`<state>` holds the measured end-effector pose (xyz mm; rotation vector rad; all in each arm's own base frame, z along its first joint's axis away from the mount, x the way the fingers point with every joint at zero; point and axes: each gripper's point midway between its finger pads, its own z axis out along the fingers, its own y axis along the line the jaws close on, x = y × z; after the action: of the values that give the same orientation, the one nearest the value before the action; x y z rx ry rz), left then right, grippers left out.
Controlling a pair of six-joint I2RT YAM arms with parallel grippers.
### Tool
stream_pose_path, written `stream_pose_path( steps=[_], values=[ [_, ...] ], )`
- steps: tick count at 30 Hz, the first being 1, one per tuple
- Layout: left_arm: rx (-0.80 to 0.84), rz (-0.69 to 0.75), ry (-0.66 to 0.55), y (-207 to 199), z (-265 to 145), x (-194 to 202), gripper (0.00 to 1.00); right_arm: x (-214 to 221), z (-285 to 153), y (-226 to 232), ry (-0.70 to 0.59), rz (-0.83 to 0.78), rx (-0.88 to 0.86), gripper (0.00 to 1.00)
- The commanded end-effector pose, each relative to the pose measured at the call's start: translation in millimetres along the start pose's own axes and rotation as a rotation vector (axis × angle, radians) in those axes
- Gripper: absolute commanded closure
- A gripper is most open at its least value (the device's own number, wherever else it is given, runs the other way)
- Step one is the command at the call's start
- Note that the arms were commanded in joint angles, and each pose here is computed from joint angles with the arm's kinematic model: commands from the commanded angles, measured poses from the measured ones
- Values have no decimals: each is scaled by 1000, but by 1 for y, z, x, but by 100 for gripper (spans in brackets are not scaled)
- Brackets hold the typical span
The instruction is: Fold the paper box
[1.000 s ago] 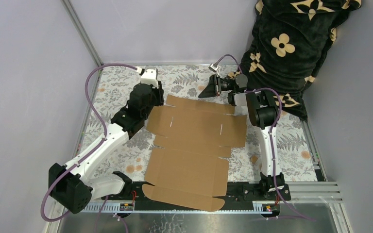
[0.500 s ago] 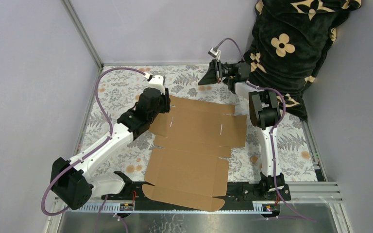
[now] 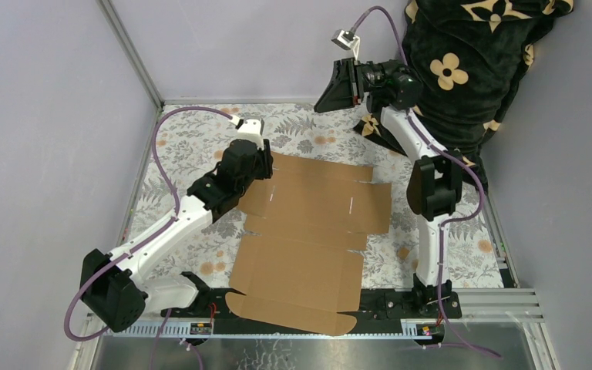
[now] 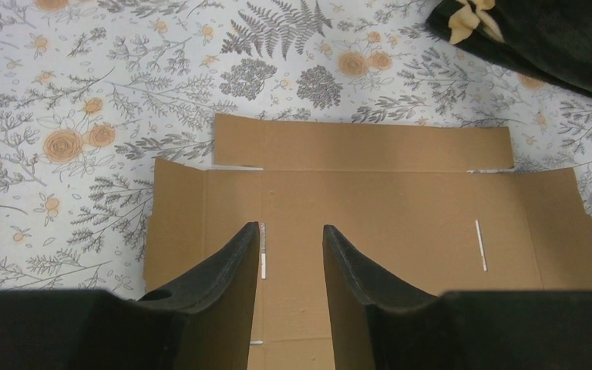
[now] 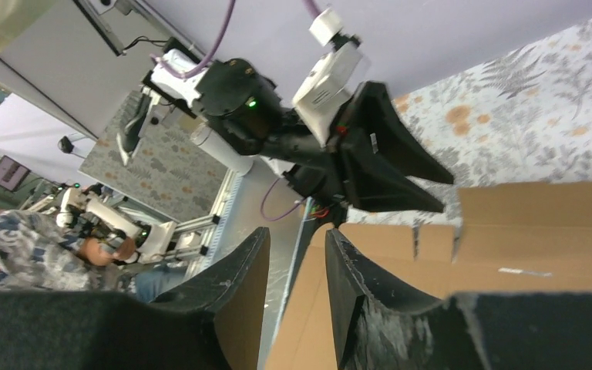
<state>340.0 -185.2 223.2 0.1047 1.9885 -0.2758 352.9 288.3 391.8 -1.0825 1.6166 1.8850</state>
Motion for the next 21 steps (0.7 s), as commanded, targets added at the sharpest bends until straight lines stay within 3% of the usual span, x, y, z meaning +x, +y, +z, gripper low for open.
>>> stream_pose_path(
  steps=[1,8,17,18,19,21],
  values=[
    [7,-22,-44,-8,-4,-20,57,12,-1,50,46,-54,23,60],
    [30,-30,-49,-18,-2,-21,57,47,-34,58,17,101,104,57],
    [76,-22,-39,-36,-1,-11,57,66,-123,55,-334,244,270,58],
    [80,-19,-36,-37,-1,-10,57,68,-127,53,-357,297,282,13],
    [84,-16,-34,-38,0,-9,57,70,-129,58,-373,283,305,2],
    [89,-11,-29,-40,0,-6,57,82,-134,47,-405,325,358,0]
  ],
)
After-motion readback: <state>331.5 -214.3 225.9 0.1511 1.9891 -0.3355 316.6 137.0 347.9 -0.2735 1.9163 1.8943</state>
